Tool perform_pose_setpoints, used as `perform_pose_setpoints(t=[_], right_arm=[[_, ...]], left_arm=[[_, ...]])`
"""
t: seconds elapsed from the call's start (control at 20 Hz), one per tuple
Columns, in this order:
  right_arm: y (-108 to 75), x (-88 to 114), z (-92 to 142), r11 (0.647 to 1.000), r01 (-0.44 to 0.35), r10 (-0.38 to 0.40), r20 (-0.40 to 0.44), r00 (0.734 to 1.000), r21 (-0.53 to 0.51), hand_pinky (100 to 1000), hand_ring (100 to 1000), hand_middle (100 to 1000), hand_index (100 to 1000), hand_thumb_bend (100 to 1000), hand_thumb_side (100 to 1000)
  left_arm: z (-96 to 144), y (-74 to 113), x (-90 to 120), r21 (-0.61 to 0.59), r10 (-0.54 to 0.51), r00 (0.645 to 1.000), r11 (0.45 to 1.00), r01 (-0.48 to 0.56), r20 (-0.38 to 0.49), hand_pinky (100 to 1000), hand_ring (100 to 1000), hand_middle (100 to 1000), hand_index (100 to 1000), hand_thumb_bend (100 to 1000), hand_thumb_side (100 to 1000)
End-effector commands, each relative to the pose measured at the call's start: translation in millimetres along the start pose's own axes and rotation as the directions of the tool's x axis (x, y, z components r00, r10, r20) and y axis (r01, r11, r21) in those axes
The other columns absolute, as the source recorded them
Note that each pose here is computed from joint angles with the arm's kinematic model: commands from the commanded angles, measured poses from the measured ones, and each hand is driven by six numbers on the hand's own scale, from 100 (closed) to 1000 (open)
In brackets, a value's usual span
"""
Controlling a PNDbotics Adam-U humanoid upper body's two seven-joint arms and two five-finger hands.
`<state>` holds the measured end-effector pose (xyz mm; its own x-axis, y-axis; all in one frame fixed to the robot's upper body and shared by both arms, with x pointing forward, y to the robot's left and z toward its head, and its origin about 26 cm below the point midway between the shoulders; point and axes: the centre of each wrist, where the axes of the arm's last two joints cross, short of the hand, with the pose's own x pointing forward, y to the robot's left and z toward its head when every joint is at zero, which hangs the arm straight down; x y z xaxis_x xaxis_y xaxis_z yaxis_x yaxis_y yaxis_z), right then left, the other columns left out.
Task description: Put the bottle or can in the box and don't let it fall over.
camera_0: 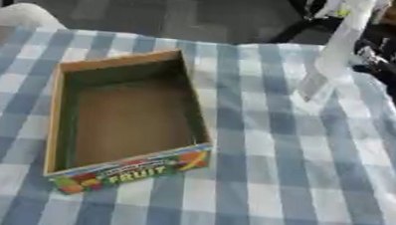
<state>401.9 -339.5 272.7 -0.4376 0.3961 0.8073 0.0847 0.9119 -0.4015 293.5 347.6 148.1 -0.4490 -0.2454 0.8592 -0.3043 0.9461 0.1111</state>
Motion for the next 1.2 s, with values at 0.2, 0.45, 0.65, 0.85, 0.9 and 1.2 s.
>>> perform_pose_setpoints(t=[0.2, 0.45, 0.65, 0.85, 0.9, 1.2], right_arm=[[-16.3, 13.7, -4.1, 1.0, -0.018, 0.019, 0.044, 0.999, -0.008, 849, 1000, 1000, 925, 100, 606], [-18.4, 14.8, -5.1, 1.0, -0.025, 0.025, 0.049, 0.998, -0.006, 852, 1000, 1000, 931, 100, 622], [-19.3, 16.6, -5.9, 1.0, -0.031, 0.031, 0.058, 0.998, -0.005, 853, 1000, 1000, 932, 100, 625], [-19.5, 17.1, -6.2, 0.999, -0.034, 0.034, 0.06, 0.998, -0.005, 853, 1000, 1000, 932, 100, 625], [-19.5, 17.1, -6.2, 0.999, -0.034, 0.034, 0.06, 0.998, -0.005, 853, 1000, 1000, 932, 100, 625], [-20.0, 20.2, -8.5, 0.998, -0.054, 0.055, 0.058, 0.997, -0.013, 853, 1000, 1000, 923, 100, 598]], left_arm=[[-3.8, 0.2, 7.9, -0.012, 0.002, 1.0, 1.0, -0.002, 0.031, 972, 483, 571, 768, 710, 417], [-4.4, -0.3, 8.7, -0.015, 0.004, 0.999, 1.0, -0.003, 0.034, 973, 483, 571, 769, 708, 418], [-4.7, -0.5, 9.1, -0.017, 0.004, 0.999, 1.0, -0.004, 0.035, 973, 483, 572, 769, 707, 418], [-4.8, -0.5, 9.2, -0.018, 0.005, 0.999, 1.0, -0.004, 0.036, 973, 483, 572, 769, 707, 418], [-4.8, -0.5, 9.2, -0.018, 0.005, 0.999, 1.0, -0.004, 0.036, 973, 483, 572, 769, 707, 418], [-4.9, -1.0, 9.5, -0.022, 0.007, 0.999, 1.0, -0.006, 0.037, 975, 483, 572, 769, 703, 419]])
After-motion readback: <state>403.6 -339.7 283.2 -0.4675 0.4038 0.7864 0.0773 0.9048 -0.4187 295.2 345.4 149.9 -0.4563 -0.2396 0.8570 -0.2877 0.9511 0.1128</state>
